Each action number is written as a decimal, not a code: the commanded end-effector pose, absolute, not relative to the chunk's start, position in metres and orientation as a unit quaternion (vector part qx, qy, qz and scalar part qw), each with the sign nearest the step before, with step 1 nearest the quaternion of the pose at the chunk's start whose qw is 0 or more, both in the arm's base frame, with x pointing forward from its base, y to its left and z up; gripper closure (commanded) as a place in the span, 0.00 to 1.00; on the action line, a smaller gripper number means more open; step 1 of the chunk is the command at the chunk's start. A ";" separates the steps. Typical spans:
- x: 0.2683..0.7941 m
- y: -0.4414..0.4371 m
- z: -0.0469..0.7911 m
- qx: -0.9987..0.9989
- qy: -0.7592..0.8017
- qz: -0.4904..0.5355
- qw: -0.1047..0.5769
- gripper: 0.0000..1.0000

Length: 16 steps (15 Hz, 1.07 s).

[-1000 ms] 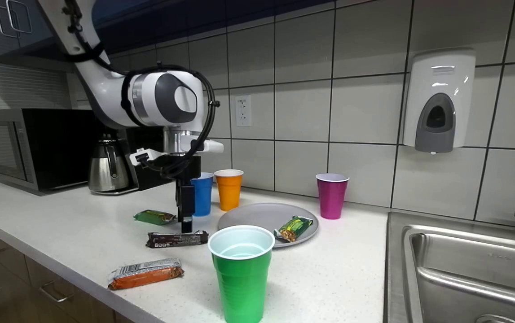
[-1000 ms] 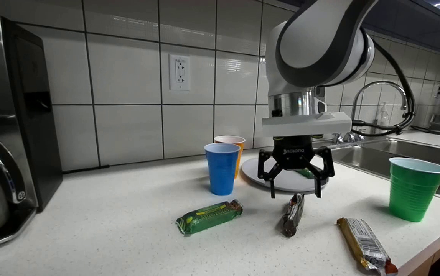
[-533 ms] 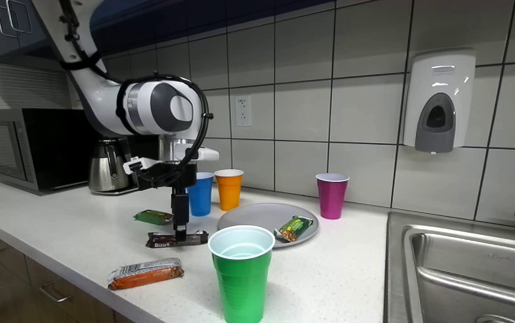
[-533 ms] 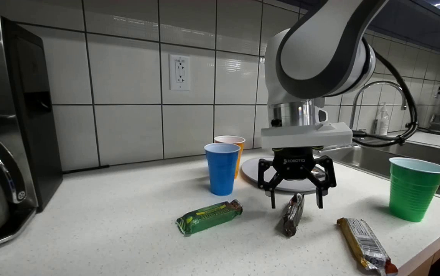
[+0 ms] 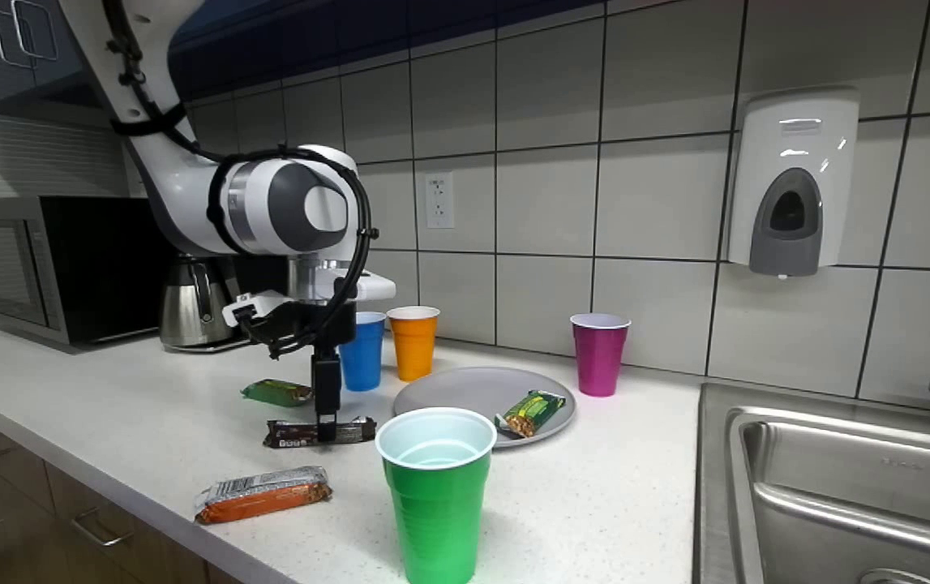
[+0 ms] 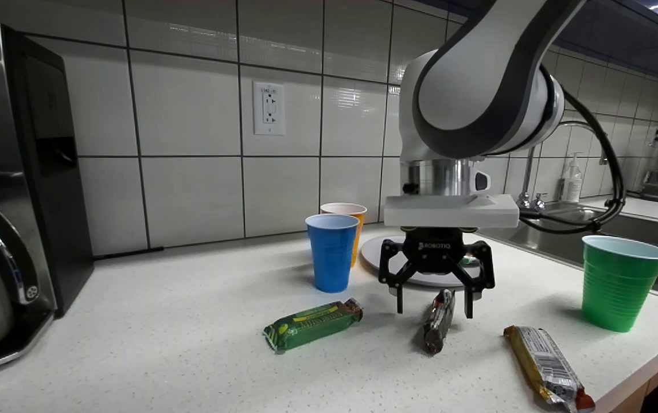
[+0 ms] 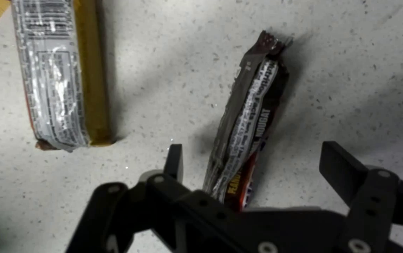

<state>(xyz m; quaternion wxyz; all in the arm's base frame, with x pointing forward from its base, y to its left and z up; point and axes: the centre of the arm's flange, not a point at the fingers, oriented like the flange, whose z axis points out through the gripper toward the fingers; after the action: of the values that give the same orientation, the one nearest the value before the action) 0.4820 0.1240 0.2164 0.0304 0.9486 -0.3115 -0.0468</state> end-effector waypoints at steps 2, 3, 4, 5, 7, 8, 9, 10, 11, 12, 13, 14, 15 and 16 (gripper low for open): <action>0.477 0.123 0.215 0.943 -0.332 -0.036 0.012 0.00; 0.476 0.123 0.215 0.942 -0.335 -0.035 0.010 0.00; 0.475 0.122 0.215 0.941 -0.337 -0.034 0.008 0.00; 0.475 0.122 0.215 0.941 -0.338 -0.032 0.007 0.00; 0.474 0.121 0.216 0.939 -0.341 -0.029 0.004 0.25; 0.473 0.120 0.216 0.939 -0.342 -0.028 0.003 0.28; 0.473 0.120 0.216 0.939 -0.343 -0.027 0.002 0.34; 0.472 0.120 0.217 0.939 -0.343 -0.025 0.001 0.44; 0.472 0.119 0.217 0.939 -0.342 -0.024 0.000 0.51; 0.473 0.120 0.220 0.940 -0.342 -0.020 -0.002 0.59; 0.473 0.119 0.223 0.940 -0.341 -0.016 -0.004 0.68; 0.474 0.119 0.225 0.940 -0.341 -0.013 -0.006 0.75; 0.474 0.118 0.228 0.940 -0.341 -0.011 -0.007 0.82; 0.474 0.117 0.230 0.940 -0.341 -0.009 -0.008 0.90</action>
<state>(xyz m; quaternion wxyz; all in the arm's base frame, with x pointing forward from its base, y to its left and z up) 0.4824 0.1215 0.2167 0.0013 0.9439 -0.3297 -0.0203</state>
